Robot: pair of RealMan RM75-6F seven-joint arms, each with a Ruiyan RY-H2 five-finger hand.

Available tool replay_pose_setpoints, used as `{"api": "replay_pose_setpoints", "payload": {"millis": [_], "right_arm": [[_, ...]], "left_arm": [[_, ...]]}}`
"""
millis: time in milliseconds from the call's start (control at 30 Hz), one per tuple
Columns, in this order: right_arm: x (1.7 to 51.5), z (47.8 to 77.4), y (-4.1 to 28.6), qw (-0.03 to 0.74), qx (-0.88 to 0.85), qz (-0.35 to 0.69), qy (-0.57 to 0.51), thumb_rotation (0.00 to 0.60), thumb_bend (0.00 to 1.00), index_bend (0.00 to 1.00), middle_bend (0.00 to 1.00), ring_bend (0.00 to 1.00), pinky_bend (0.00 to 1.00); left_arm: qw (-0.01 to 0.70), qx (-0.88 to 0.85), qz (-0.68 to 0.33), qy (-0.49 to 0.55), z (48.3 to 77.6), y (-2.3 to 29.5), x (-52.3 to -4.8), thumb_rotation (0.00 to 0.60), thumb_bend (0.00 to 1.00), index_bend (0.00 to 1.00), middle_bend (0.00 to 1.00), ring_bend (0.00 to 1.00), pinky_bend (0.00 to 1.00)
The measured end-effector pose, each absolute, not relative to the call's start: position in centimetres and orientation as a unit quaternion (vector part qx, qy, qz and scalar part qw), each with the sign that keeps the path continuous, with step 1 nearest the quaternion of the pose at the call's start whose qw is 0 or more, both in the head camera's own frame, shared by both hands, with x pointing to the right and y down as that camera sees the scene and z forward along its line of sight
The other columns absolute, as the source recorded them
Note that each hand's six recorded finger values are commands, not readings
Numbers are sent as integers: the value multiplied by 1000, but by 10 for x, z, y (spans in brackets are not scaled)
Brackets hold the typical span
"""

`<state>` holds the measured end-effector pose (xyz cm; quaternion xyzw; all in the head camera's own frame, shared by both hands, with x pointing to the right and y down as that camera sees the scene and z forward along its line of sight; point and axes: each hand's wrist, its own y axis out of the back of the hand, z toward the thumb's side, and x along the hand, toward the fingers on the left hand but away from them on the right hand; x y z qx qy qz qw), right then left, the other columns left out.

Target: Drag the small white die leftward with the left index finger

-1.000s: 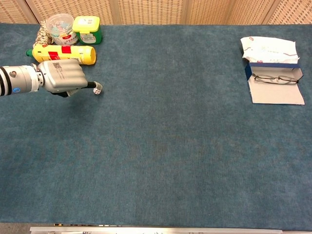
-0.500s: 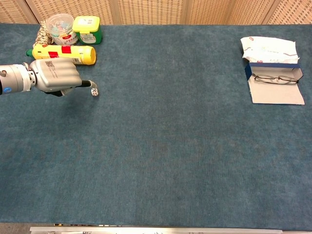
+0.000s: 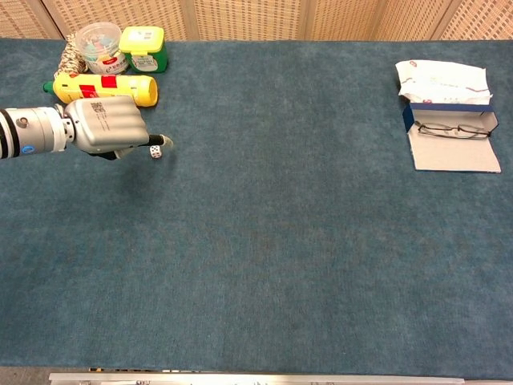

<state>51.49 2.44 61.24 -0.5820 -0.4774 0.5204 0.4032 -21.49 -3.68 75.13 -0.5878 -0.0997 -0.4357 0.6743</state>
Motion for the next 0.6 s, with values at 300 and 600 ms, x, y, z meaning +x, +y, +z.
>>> {"api": "replay_pose_setpoints", "payload": {"millis": [300,600], "right_arm": [[516,613,24,402,-582,522,-476,600,63,344,325,165,264],[517,612,24,402,-580,522,-479,600,63,344,325,165,264]], "left_arm": [[677,-584,-434,-107,759,-37,-213,600,982,141,1000,913,1000],[675,-582,-439,-110,759,-36,-220,600,982,141,1000,913,1000]]}}
